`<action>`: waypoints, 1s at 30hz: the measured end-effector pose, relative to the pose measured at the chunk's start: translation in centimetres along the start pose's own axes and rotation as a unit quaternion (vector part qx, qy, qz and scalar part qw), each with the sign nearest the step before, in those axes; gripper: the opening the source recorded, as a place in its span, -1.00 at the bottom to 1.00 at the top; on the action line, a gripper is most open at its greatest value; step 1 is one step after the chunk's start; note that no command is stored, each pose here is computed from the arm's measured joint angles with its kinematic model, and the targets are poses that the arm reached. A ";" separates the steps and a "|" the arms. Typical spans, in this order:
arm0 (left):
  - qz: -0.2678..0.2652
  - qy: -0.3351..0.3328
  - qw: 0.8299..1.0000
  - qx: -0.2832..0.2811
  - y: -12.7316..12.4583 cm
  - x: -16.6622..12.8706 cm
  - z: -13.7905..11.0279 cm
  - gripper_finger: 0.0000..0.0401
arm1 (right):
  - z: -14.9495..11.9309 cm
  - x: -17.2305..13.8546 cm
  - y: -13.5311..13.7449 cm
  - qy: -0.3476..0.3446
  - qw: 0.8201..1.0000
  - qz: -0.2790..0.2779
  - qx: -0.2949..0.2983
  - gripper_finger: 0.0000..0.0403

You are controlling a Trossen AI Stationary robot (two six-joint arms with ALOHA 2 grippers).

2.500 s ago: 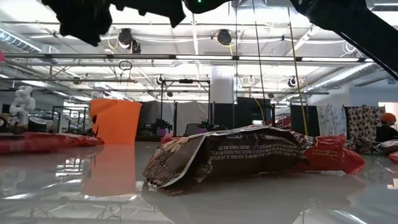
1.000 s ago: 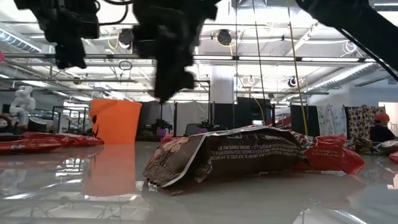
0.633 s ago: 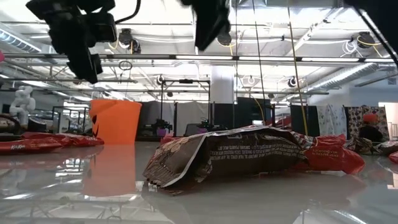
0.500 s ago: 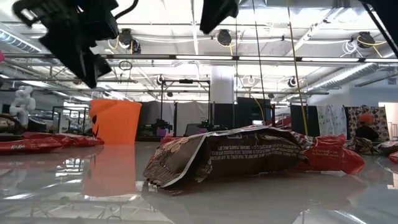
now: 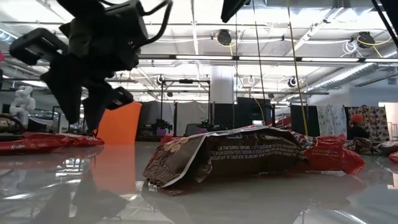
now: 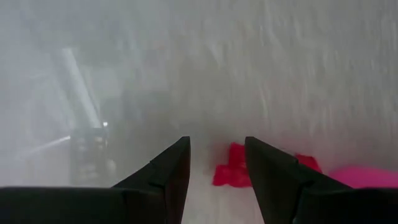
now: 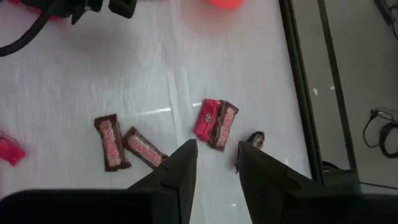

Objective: Sort candy by brand, put in halloween buckets
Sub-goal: Put the red chocolate bar into the pink bucket

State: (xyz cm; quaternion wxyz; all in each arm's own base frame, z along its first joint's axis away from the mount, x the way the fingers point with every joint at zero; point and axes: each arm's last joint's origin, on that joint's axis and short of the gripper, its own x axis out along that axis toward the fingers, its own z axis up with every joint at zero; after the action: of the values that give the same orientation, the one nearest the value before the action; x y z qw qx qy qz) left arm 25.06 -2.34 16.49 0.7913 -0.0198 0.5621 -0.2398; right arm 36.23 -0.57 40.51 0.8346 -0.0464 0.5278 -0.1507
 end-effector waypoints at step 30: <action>-0.009 0.076 0.996 -0.048 0.3 1.8 0.0 -0.98 | 0.3 0.0 0.1 -0.015 1.000 0.002 0.027 -0.46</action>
State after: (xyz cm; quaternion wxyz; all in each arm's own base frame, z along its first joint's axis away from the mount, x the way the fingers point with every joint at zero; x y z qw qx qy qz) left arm 25.60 -2.74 14.82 0.7426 -0.0442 0.6309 -0.2203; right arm 36.49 -0.47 40.64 0.8438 -0.0245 0.5109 -0.1624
